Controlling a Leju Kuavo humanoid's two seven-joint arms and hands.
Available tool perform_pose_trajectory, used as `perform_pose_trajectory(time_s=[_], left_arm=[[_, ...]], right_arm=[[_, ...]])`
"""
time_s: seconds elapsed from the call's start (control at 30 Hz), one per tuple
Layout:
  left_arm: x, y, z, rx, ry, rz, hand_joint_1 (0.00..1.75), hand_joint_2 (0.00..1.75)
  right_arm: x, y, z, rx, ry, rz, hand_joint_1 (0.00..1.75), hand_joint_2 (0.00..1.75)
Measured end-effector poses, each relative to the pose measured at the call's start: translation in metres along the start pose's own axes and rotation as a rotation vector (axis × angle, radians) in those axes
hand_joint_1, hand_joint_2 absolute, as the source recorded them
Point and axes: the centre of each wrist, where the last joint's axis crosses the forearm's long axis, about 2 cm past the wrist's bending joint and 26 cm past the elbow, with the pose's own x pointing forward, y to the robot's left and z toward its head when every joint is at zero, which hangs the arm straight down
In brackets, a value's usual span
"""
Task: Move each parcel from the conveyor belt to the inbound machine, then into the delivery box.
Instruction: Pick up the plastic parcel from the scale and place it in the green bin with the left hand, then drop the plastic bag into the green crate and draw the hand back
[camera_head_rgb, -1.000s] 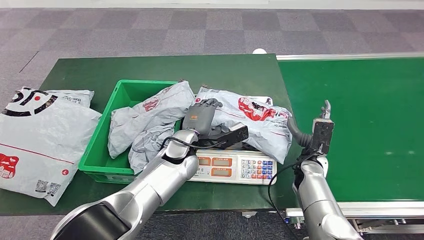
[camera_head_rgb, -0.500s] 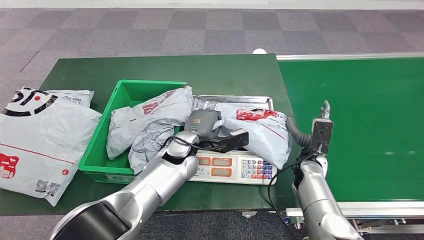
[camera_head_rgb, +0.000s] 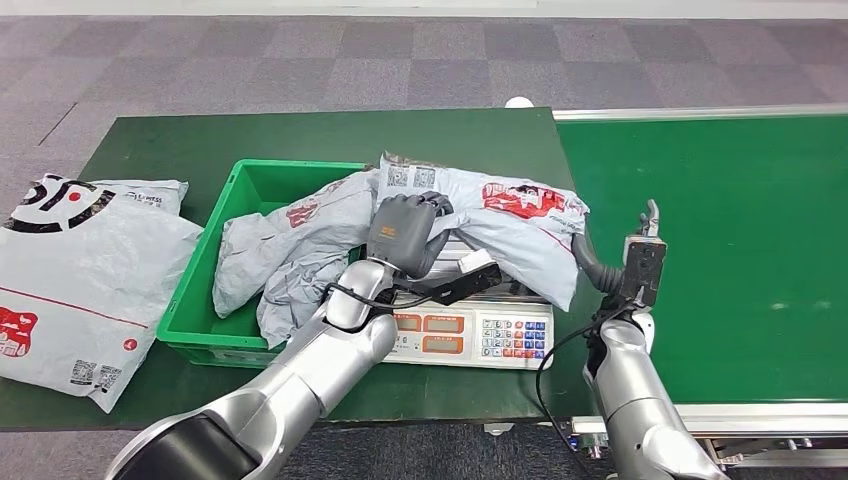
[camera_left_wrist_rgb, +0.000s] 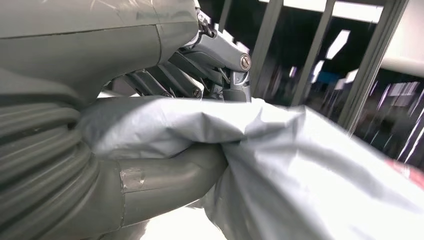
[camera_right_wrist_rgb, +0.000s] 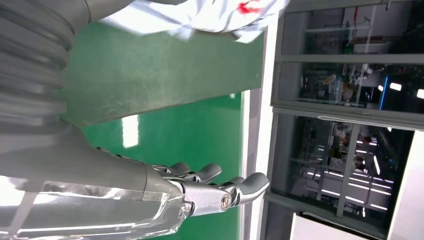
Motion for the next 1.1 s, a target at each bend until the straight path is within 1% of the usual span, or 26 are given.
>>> perform_pose_trajectory(time_s=[0.13,0.2,0.23,0.3,0.37,0.47,0.53,0.6,0.73,0.8,0.87,0.9,1.03,1.1], left_arm=[[0.002,0.011,0.001,0.153,-0.108,0.014,1.75,1.75],[0.0,0.025,0.001,0.252,-0.154,0.02,1.75,1.75],[-0.003,0.032,0.001,0.301,-0.161,0.022,1.75,1.75],[-0.009,0.05,0.002,0.399,-0.159,-0.002,1.75,1.75],[-0.019,0.072,0.005,0.496,-0.144,-0.073,1.75,1.75],[-0.042,0.103,0.012,0.607,-0.09,-0.187,1.75,1.75],[-0.061,0.117,0.021,0.649,-0.031,-0.247,1.75,1.75],[-0.082,0.125,0.033,0.662,0.049,-0.301,1.75,1.75],[-0.119,0.126,0.06,0.646,0.228,-0.358,1.75,1.75],[-0.134,0.12,0.072,0.626,0.374,-0.35,1.75,1.75],[-0.151,0.109,0.084,0.582,0.529,-0.333,1.75,1.75],[-0.161,0.103,0.091,0.55,0.582,-0.335,1.75,1.75],[-0.191,0.083,0.115,0.418,0.686,-0.355,1.75,1.75],[-0.204,0.068,0.125,0.314,0.755,-0.346,1.75,1.75]], right_arm=[[0.0,0.0,0.0,-0.005,0.001,0.001,0.0,1.75],[0.0,0.0,0.0,-0.009,0.002,0.002,0.0,1.75],[0.0,0.0,0.0,-0.01,0.003,0.002,0.0,1.75],[-0.001,0.0,0.001,-0.013,0.005,0.002,0.0,1.75],[-0.001,-0.001,0.001,-0.015,0.005,0.003,0.0,1.75],[0.0,-0.001,0.0,-0.021,0.003,0.007,0.0,1.75],[0.0,-0.002,-0.001,-0.024,0.003,0.009,0.0,1.75],[-0.001,-0.003,-0.001,-0.027,0.004,0.011,0.0,1.75],[-0.001,-0.005,-0.001,-0.031,0.006,0.011,0.0,1.75],[-0.002,-0.006,-0.001,-0.032,0.008,0.013,0.0,1.75],[-0.003,-0.009,0.0,-0.034,0.008,0.018,0.0,1.75],[-0.004,-0.01,0.001,-0.034,0.009,0.02,0.0,1.75],[-0.007,-0.016,0.003,-0.036,0.011,0.03,0.0,1.75],[-0.007,-0.018,0.002,-0.035,0.008,0.033,0.0,1.75]])
